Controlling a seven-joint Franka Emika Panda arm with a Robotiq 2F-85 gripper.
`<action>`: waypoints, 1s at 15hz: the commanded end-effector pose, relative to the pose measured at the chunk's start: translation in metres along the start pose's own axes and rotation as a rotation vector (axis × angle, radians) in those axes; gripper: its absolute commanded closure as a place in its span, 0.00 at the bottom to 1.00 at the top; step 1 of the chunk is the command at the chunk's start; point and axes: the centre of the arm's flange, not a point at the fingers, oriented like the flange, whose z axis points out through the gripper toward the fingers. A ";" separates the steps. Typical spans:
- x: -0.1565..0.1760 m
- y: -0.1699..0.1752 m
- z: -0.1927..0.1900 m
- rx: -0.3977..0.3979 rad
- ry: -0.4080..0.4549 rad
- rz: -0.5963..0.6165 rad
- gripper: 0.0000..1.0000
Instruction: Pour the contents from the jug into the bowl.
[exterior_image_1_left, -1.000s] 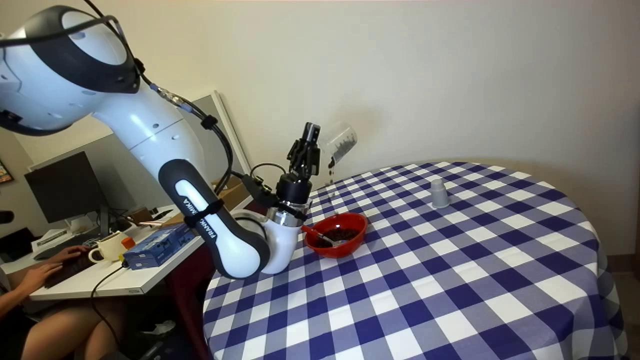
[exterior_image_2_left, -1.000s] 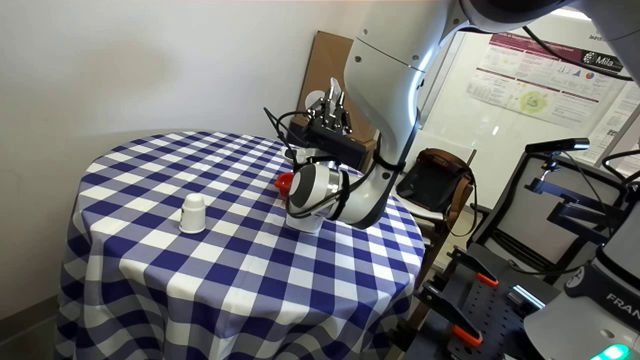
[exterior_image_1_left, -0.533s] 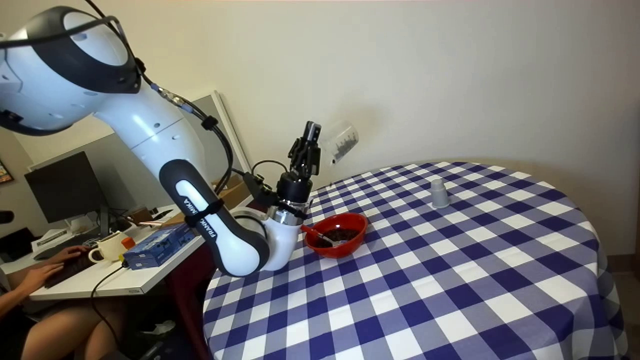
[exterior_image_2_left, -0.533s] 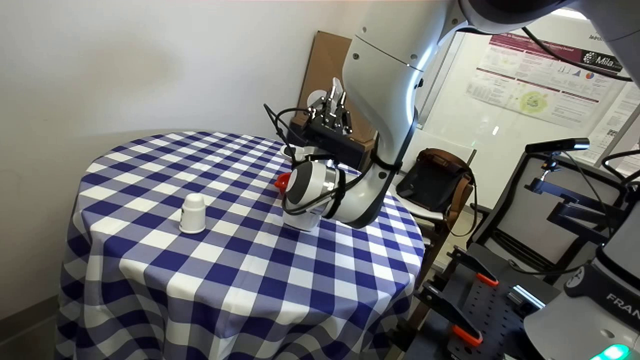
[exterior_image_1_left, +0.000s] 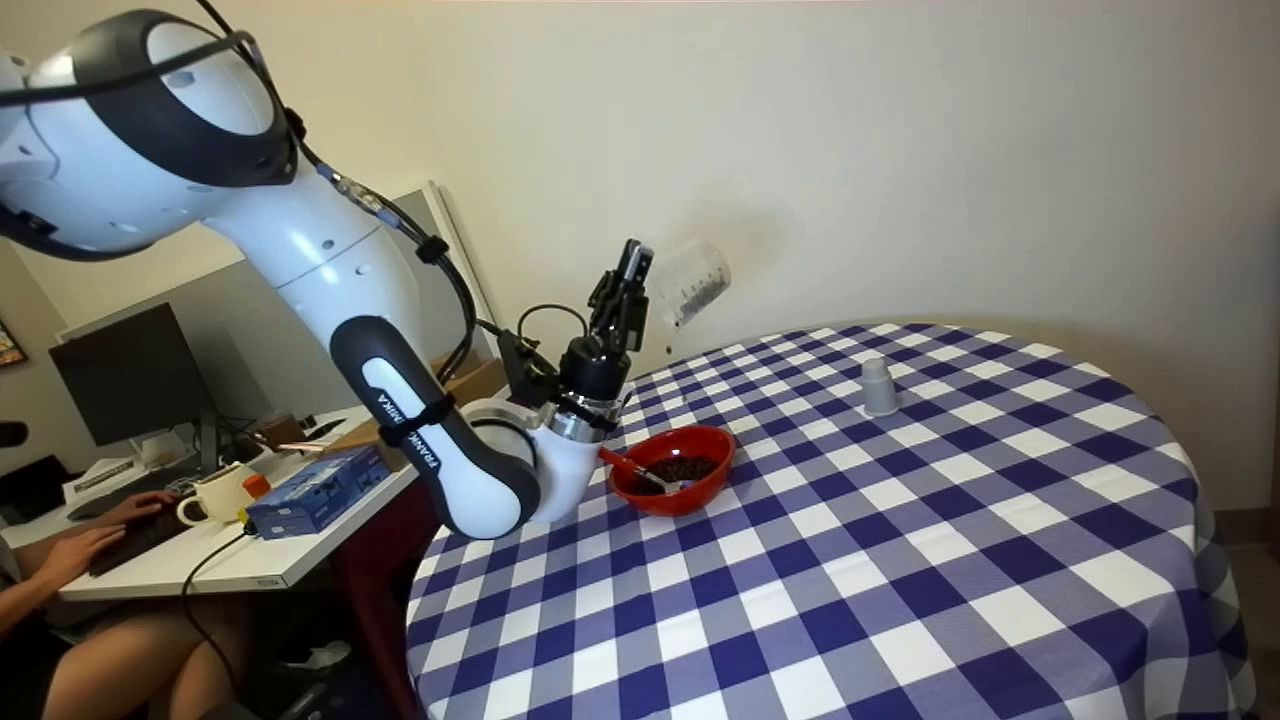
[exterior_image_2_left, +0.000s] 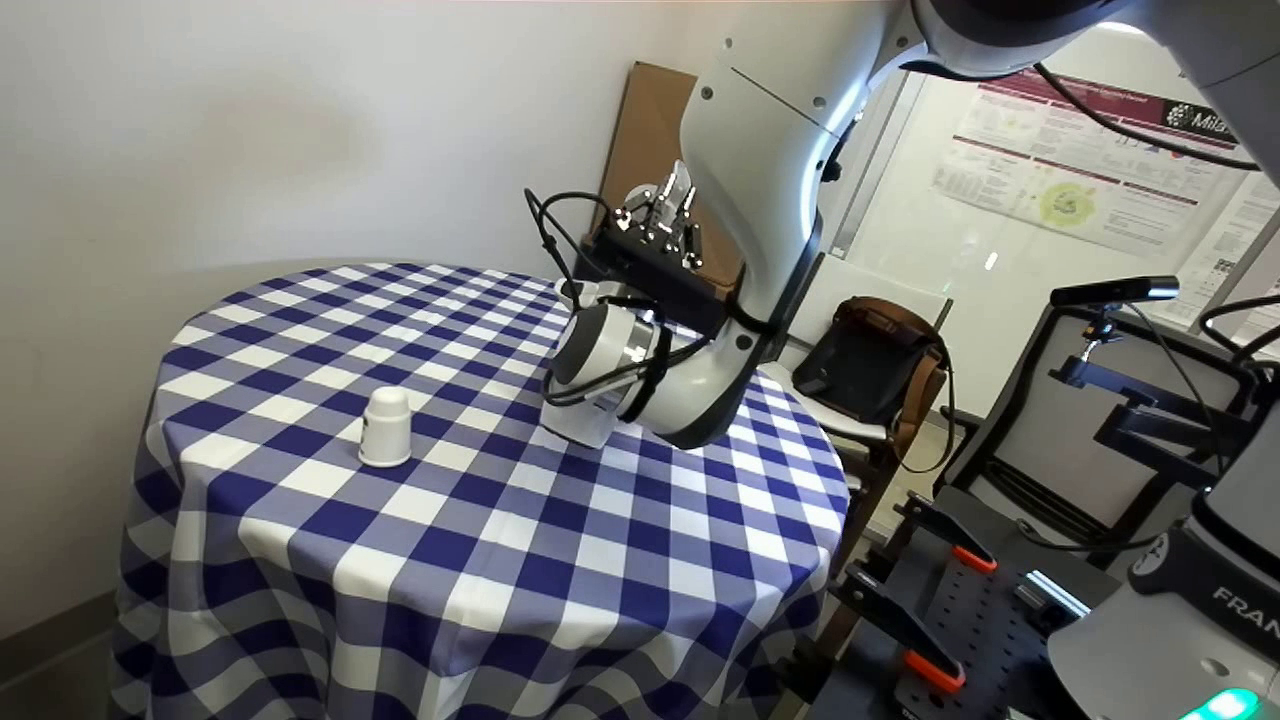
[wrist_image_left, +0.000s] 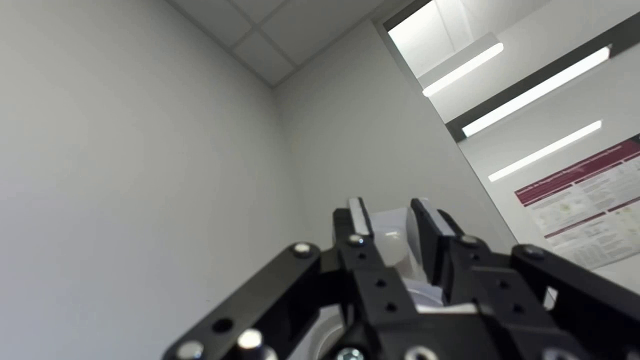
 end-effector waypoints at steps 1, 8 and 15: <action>0.005 0.012 0.009 0.114 0.007 -0.053 0.88; 0.012 0.027 0.029 0.368 0.081 -0.182 0.88; 0.014 0.042 0.069 0.662 0.197 -0.295 0.88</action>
